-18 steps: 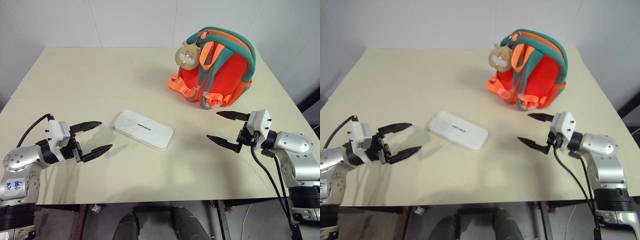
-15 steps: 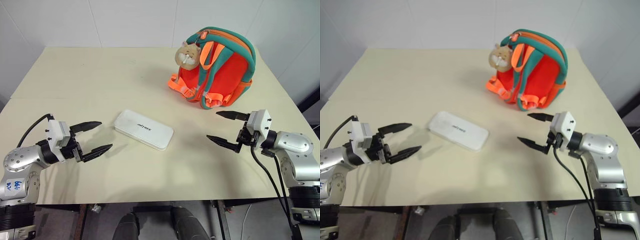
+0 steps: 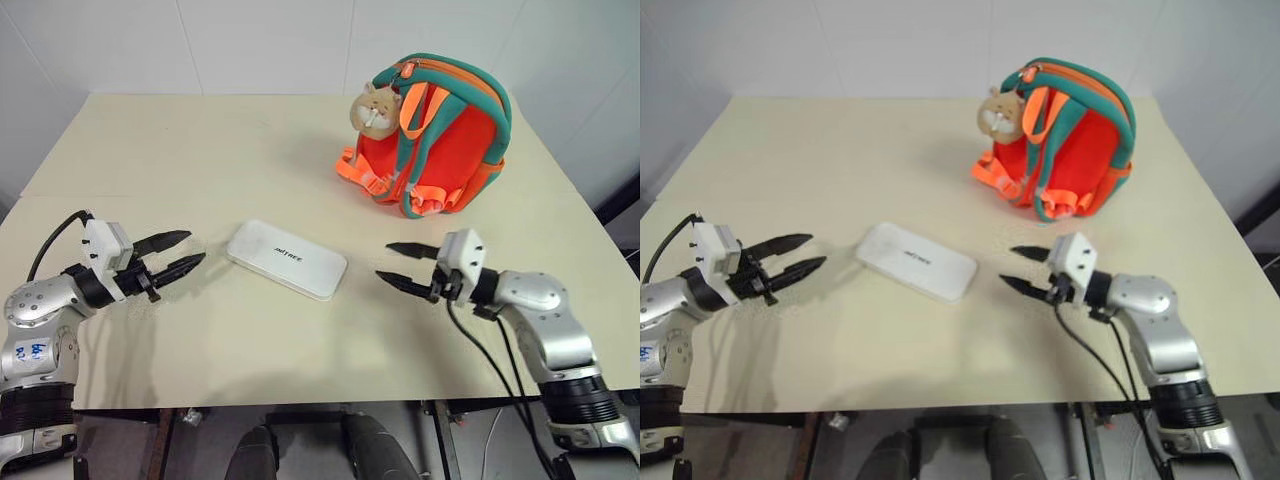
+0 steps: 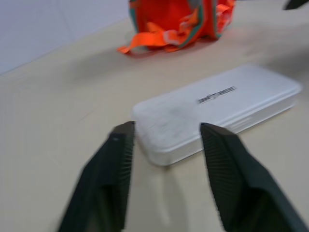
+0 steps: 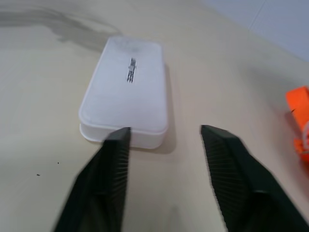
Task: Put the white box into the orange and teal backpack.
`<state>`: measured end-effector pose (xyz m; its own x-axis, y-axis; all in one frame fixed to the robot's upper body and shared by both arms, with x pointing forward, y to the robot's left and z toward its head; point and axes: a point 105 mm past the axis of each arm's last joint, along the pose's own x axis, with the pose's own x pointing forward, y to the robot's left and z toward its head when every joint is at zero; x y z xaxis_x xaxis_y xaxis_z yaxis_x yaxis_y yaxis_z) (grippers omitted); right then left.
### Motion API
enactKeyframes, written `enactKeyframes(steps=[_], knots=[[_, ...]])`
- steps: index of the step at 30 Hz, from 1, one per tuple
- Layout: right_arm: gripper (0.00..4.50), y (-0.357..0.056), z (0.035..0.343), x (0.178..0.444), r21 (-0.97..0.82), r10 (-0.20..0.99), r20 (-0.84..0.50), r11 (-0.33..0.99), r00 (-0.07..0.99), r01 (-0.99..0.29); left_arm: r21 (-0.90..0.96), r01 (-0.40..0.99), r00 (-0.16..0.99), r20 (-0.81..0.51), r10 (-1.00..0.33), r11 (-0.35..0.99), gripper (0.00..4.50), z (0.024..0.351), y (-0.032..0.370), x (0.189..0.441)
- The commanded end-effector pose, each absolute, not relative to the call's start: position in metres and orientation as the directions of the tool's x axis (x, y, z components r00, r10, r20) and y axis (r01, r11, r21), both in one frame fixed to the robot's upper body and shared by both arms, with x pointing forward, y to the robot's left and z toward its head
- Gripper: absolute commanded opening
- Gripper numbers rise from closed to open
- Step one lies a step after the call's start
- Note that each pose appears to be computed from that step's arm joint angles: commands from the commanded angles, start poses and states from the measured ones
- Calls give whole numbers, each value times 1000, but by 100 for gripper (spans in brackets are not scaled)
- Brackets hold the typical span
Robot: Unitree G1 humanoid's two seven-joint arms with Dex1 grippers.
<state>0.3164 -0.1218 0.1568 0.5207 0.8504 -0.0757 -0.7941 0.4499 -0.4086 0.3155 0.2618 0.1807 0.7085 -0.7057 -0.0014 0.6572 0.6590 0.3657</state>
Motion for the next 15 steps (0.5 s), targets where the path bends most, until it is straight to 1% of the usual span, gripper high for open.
enactKeyframes(steps=[1, 4, 9, 13, 15], knots=[[110, -112, 149, 321, -414, 815, -65, 503, 576, -759, 415, 581, 766, 11, -642, 700, 99, 188, 273, 330], [3, -102, 140, 324, -430, 802, -58, 517, 594, -740, 401, 541, 802, 19, -597, 740, 3, 182, 272, 353], [3, -92, 134, 326, -411, 778, -45, 557, 626, -722, 370, 513, 830, 16, -558, 774, 3, 172, 262, 379], [3, -83, 128, 323, -395, 787, -66, 543, 613, -741, 338, 520, 834, -5, -551, 784, 3, 160, 251, 391], [3, -78, 124, 322, -381, 793, -82, 535, 604, -754, 316, 529, 836, -35, -547, 788, 3, 150, 245, 397]])
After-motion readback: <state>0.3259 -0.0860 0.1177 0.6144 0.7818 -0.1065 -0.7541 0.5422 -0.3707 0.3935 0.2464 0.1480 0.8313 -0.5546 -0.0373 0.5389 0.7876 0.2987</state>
